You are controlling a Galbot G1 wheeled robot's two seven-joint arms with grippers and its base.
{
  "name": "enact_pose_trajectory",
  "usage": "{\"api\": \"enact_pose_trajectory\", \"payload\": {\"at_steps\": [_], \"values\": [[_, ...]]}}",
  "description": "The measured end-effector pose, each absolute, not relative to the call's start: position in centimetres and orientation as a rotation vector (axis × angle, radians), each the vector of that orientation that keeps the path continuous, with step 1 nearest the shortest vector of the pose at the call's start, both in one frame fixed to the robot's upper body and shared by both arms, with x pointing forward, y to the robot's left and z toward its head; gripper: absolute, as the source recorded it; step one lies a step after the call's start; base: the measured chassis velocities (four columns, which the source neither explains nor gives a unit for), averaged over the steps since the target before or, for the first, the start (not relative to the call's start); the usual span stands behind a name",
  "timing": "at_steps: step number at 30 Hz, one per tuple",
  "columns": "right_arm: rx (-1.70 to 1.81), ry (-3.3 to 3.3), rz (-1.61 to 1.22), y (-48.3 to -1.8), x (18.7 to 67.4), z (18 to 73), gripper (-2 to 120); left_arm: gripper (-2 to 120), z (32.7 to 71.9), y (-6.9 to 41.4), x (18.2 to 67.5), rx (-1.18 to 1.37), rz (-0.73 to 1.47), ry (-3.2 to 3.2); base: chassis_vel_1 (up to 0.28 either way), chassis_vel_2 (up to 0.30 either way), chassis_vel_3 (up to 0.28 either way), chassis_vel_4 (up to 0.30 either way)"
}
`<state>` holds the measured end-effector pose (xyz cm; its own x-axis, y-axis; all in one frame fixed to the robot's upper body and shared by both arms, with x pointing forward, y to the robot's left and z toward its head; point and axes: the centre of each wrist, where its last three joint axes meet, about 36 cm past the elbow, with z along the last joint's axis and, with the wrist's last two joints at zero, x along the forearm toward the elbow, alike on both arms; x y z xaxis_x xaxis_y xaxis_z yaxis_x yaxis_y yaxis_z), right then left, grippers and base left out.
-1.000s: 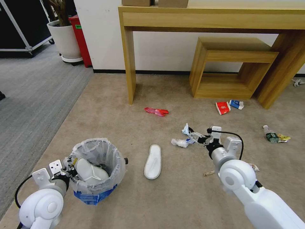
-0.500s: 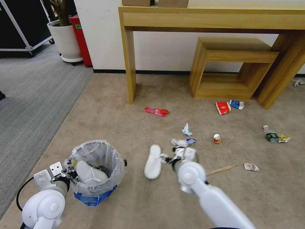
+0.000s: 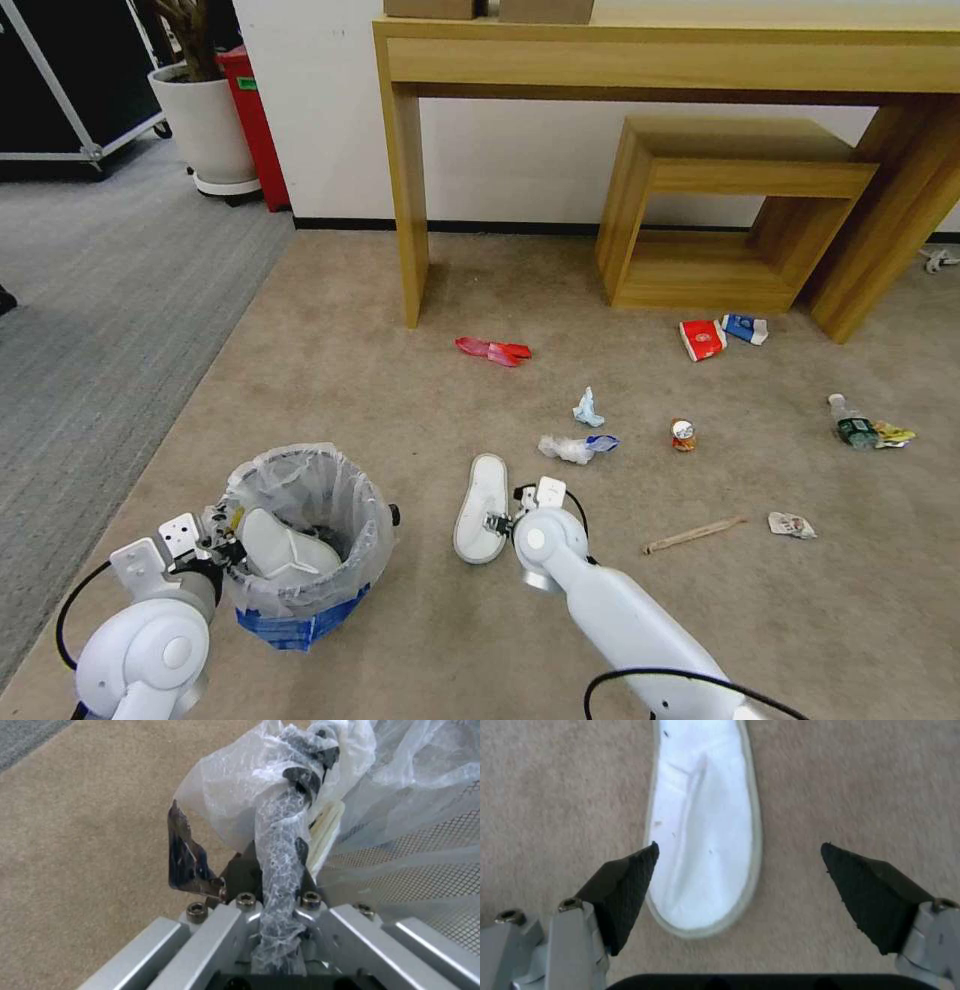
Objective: Pick up the trash bin and place the garbage on the floor into it.
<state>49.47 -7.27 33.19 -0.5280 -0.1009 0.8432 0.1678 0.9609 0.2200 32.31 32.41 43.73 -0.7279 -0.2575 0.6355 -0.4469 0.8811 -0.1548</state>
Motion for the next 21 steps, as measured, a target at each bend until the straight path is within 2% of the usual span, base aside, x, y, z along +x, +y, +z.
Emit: {"api": "enact_pose_trajectory", "payload": {"at_steps": [9, 12, 18, 21], "values": [[-0.05, -2.099, -0.297, -6.2, 51.2, 31.9, 80, 0, 43.8, 32.3, 32.5, 0.501, 0.401, -2.421, 0.0, 0.0, 0.0, 0.0], [-0.048, -2.091, -0.281, -5.8, 51.5, 30.7, 75, 0, 43.8, 32.2, 32.5, 0.497, 0.401, -2.423, 0.0, 0.0, 0.0, 0.0], [-0.041, -2.086, -0.255, -5.3, 51.5, 29.2, 73, 0, 43.9, 32.1, 32.4, 0.49, 0.402, -2.426, 0.0, 0.0, 0.0, 0.0], [-0.036, -2.09, -0.251, -5.1, 51.5, 28.7, 68, 0, 43.9, 31.8, 32.4, 0.481, 0.404, -2.426, 0.0, 0.0, 0.0, 0.0]]}}
